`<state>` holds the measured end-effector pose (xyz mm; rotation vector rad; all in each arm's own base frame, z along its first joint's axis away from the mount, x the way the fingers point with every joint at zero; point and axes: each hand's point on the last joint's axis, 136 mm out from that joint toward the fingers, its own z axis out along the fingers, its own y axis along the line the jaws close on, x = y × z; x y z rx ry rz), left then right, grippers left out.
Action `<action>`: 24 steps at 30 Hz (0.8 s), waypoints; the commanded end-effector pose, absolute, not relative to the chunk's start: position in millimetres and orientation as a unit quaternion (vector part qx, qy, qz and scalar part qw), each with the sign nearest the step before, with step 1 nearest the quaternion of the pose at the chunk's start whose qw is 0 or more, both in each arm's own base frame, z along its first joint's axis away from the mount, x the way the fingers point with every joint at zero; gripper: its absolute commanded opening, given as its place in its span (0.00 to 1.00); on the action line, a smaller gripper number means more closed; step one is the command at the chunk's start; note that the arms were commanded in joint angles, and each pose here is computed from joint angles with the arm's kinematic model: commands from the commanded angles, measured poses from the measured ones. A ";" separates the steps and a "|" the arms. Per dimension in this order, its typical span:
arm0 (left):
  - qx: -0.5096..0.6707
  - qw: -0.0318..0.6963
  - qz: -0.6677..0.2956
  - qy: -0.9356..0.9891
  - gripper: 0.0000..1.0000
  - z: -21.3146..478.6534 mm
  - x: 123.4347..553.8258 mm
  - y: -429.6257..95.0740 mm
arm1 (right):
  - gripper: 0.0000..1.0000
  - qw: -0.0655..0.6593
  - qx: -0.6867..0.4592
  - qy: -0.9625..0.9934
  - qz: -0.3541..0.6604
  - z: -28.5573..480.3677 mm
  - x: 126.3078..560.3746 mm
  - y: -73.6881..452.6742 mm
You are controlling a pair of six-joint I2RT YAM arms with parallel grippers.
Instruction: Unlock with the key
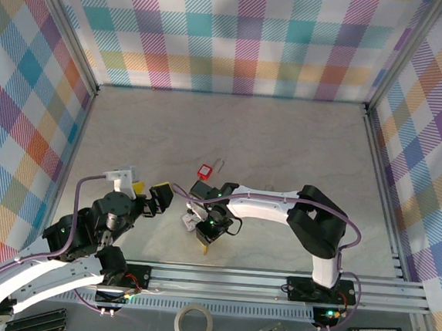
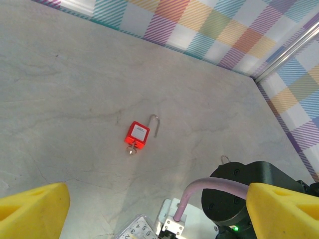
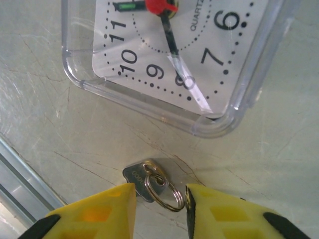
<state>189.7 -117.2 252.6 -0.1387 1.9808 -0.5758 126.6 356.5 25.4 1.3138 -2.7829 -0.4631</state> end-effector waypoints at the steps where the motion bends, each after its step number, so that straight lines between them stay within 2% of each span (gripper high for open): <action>1: -0.056 0.518 -0.225 0.824 0.91 251.8 191.8 -113.9 | 0.25 0.022 0.434 -0.889 -0.145 15.6 121.5 357.7; 6: -0.055 0.517 -0.219 0.826 0.91 248.9 192.6 -113.5 | 0.12 0.029 0.426 -0.893 -0.142 8.6 119.7 355.2; 10: -0.052 0.515 -0.222 0.826 0.92 248.5 192.9 -116.3 | 0.01 0.011 0.408 -0.903 -0.131 21.6 125.7 348.2; 17: -0.036 0.504 -0.256 0.824 0.92 252.1 201.3 -147.7 | 0.00 -0.052 0.322 -0.932 -0.156 77.1 156.2 325.4; 24: -0.063 0.456 -0.414 0.786 0.97 288.0 214.1 -222.4 | 0.00 -0.168 0.183 -0.933 -0.258 192.4 203.4 285.0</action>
